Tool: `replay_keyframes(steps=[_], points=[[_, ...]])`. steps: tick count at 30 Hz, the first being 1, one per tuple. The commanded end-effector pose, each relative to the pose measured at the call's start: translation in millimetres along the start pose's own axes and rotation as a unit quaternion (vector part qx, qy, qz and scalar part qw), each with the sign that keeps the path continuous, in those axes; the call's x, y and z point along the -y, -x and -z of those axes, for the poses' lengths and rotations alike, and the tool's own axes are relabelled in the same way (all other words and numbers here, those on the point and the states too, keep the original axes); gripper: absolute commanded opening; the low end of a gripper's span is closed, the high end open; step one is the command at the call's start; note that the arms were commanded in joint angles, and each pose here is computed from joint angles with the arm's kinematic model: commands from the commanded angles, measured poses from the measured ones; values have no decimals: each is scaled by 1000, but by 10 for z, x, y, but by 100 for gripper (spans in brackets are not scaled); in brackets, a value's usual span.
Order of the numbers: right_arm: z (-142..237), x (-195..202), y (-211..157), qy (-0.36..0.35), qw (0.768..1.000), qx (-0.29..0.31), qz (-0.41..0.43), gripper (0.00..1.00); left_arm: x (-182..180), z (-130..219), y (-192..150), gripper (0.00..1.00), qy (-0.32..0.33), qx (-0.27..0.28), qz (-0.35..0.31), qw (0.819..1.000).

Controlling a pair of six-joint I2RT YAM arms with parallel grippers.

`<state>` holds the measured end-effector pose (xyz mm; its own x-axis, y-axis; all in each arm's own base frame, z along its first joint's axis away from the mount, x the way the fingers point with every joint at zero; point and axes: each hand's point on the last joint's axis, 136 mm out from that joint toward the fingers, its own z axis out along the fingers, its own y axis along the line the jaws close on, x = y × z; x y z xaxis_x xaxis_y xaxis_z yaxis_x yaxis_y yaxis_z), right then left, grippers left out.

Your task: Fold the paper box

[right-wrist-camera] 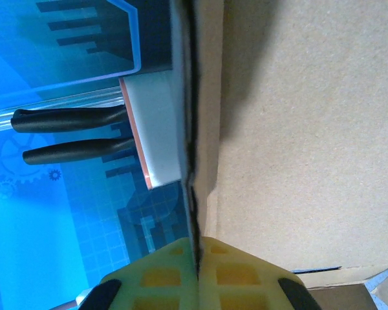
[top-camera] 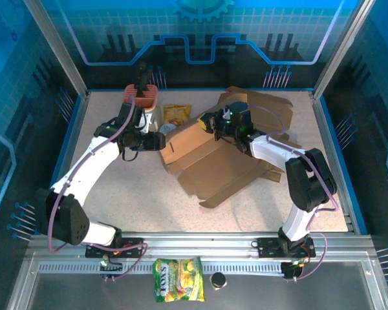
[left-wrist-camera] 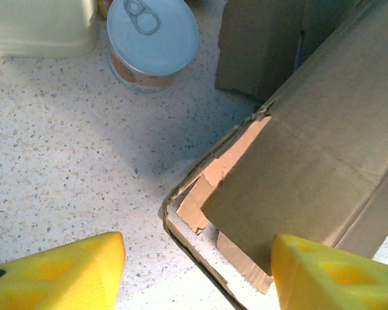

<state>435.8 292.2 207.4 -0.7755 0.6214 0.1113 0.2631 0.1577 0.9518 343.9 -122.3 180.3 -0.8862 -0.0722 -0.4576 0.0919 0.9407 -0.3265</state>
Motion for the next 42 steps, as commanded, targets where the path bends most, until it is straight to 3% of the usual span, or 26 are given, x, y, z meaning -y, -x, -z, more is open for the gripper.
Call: replay_keyframes(steps=[1,9,12,17,22,24,32,38,42], points=[[44,-213,65,29,1000,9,4,0,83,-91,1,63,-15,-17,-25,999],[75,-258,76,30,999,19,1,0,198,-88,101,67,-3,0,-40,999],[147,-276,122,27,999,39,-12,0,80,187,169,68,29,57,-4,998],[368,-406,241,32,994,87,-62,0,16,480,51,66,-16,113,121,986],[612,-536,326,17,988,116,-97,0,-453,195,-326,50,-40,81,312,946],[676,-581,346,15,987,123,-103,0,-540,65,-395,47,-61,80,353,930],[787,-648,367,23,982,132,-135,0,-526,-504,-220,53,-154,96,401,898],[908,-728,359,22,977,144,-155,0,-386,-685,-53,56,-176,97,403,893],[977,-785,352,26,975,148,-164,0,-412,-890,-78,56,-187,96,432,877]])
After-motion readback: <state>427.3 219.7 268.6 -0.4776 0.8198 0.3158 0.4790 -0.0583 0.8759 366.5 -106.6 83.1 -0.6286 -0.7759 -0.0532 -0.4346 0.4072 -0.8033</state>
